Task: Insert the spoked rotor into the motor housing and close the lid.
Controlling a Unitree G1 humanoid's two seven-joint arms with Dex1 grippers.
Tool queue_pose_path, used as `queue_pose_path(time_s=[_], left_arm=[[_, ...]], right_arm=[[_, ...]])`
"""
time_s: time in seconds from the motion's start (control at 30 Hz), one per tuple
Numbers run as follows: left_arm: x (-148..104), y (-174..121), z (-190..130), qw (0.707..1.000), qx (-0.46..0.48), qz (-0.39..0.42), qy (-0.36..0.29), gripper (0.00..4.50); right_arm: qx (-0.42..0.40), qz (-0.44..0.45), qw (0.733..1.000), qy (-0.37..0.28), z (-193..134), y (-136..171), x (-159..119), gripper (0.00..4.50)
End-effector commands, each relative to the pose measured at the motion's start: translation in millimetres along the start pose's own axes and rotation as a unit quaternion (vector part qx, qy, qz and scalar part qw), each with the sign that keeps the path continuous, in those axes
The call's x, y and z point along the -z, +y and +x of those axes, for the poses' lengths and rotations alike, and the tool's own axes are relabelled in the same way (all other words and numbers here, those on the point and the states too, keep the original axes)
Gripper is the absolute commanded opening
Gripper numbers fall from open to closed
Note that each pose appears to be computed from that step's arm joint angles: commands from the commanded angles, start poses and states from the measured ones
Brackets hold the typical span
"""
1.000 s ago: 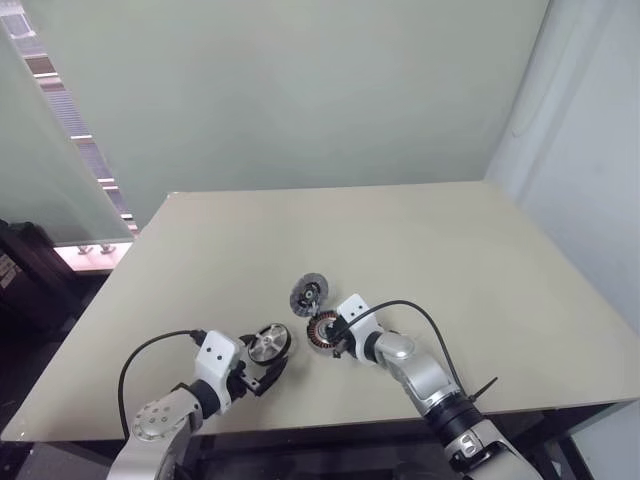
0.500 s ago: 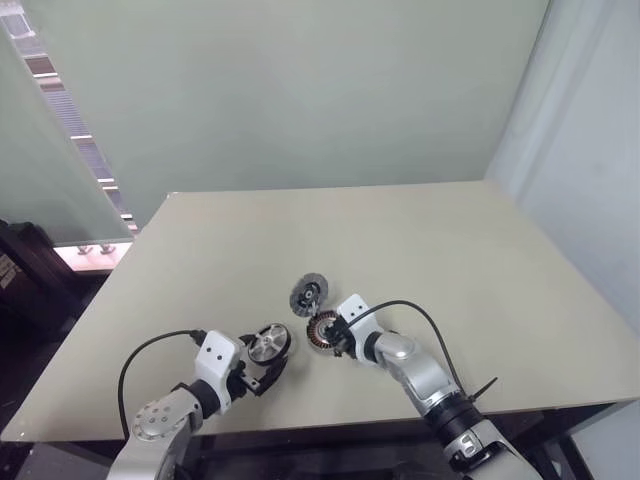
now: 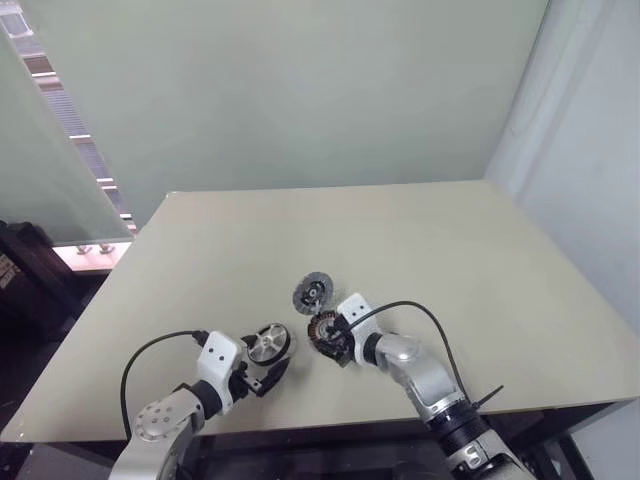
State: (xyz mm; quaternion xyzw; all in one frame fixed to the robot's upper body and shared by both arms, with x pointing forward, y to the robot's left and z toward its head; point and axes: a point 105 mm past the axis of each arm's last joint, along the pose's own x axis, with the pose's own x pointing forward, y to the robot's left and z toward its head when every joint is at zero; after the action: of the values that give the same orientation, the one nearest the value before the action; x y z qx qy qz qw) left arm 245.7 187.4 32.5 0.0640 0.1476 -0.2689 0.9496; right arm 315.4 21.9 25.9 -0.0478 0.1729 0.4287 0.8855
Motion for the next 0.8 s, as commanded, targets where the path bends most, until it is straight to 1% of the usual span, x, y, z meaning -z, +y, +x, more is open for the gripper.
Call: queue_pose_path(time_s=[0.03,0.17,0.4,0.6,0.77,0.8], left_arm=[[-11,3,1,1.000,-0.003,0.012,-0.020,4.50],[-11,3,1,1.000,-0.004,0.012,-0.019,4.50],[-12,3,2,1.000,-0.003,0.010,-0.021,4.50],[-12,3,3,1.000,-0.003,0.011,-0.022,4.50],[-12,3,4,1.000,-0.003,0.011,-0.024,4.50],[-12,3,4,1.000,-0.003,0.011,-0.024,4.50]], right_arm=[[0.000,-0.004,0.998,-0.058,-8,-3,-30,3.88],[0.001,-0.015,0.998,-0.067,-17,-8,-35,3.88],[0.018,-0.018,0.997,-0.066,-26,-20,-33,3.88],[0.020,-0.022,0.998,-0.063,-27,-21,-29,3.88],[0.028,-0.035,0.997,-0.061,-21,-20,-28,3.88],[0.032,-0.037,0.997,-0.060,-20,-21,-28,3.51]])
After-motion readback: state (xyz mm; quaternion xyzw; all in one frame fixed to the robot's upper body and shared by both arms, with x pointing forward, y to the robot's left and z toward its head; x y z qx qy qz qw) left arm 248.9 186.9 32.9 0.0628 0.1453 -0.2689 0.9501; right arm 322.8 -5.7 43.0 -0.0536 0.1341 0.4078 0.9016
